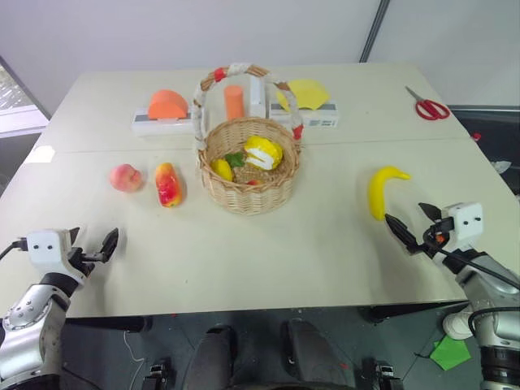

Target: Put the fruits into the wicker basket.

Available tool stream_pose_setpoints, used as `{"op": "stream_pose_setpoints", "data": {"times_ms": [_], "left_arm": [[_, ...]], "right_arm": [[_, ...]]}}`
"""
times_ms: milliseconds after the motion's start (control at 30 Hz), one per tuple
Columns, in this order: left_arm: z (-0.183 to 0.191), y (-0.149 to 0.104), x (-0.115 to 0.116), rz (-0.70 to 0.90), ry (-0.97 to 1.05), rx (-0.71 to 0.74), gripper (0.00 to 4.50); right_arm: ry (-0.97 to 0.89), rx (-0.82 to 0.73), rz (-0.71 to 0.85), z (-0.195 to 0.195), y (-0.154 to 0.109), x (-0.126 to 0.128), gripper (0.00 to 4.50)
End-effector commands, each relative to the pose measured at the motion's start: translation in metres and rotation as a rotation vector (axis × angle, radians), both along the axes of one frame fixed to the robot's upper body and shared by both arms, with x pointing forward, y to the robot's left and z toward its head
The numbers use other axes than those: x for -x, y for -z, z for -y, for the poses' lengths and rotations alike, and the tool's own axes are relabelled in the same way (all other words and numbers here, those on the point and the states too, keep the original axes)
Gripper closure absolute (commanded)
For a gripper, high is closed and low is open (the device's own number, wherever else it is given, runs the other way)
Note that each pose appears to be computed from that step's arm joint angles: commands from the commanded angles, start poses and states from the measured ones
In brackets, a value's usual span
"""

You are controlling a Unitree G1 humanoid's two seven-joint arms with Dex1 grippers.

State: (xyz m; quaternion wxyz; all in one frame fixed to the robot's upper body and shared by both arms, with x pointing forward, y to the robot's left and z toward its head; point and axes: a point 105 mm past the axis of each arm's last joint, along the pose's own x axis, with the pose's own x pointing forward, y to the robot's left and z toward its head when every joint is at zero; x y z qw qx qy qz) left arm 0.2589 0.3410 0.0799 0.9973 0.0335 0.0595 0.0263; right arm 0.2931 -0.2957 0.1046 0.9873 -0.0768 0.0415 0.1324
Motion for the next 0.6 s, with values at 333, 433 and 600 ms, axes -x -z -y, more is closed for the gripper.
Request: {"op": "stream_pose_setpoints", "data": {"times_ms": [333,433,600], "left_arm": [[-0.009,-0.028,-0.008,0.065,-0.046,-0.024,0.0],[-0.009,-0.04,-0.016,0.092,-0.054,-0.019,0.0],[-0.004,-0.056,-0.034,0.086,-0.053,-0.076,0.0]], "right_arm": [[-0.109,0.037,0.151,-0.027,-0.047,-0.012,0.01],[-0.223,0.031,0.184,-0.057,-0.063,-0.014,0.01],[-0.511,0.025,0.21,-0.13,-0.085,-0.002,0.01]]}}
